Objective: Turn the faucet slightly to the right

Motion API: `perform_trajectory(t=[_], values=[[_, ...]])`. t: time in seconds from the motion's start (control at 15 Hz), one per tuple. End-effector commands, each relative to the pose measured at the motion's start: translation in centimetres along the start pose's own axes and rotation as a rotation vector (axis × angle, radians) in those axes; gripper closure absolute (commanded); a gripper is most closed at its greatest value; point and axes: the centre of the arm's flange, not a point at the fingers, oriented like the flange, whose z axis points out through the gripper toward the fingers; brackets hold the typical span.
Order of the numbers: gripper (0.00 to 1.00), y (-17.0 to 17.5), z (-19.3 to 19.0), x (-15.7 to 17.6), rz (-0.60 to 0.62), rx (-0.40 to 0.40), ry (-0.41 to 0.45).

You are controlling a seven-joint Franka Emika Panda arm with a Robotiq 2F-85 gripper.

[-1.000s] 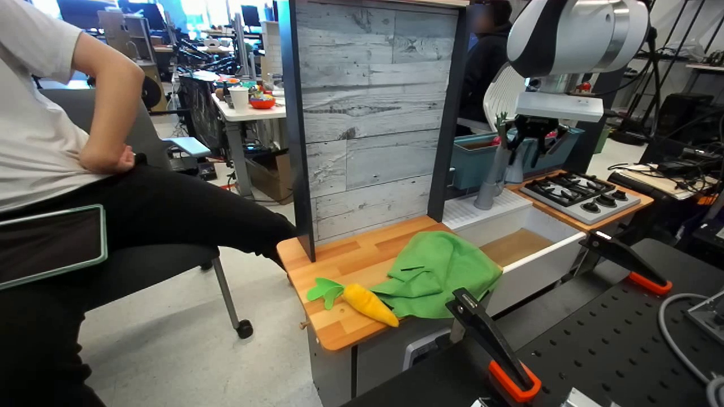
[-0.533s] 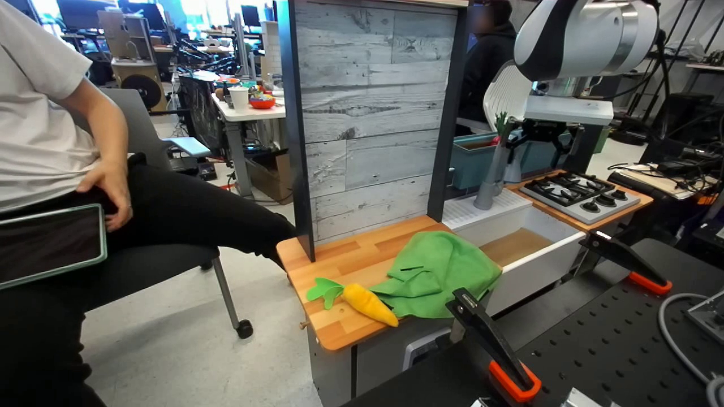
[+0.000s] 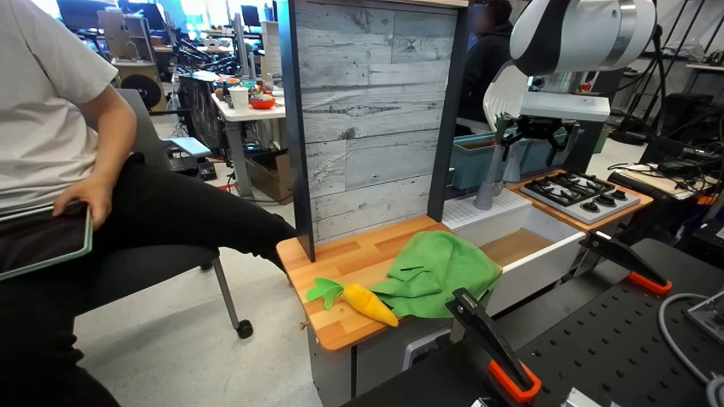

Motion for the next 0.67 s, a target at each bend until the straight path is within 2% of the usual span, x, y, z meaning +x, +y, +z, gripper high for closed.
perform_trajectory(t=[0.0,0.2,0.27,0.4,0.6], values=[[0.00,-0.6,-3.5,-0.2,-0.005,0.018,0.021],[0.00,-1.0,-6.3,0.8,0.034,0.033,0.047],[0.00,-1.1,-3.5,1.1,0.008,0.033,0.044],[0.00,-1.1,-5.0,1.6,0.020,0.045,0.058],[0.00,-1.0,-5.2,1.5,0.023,0.046,0.057]])
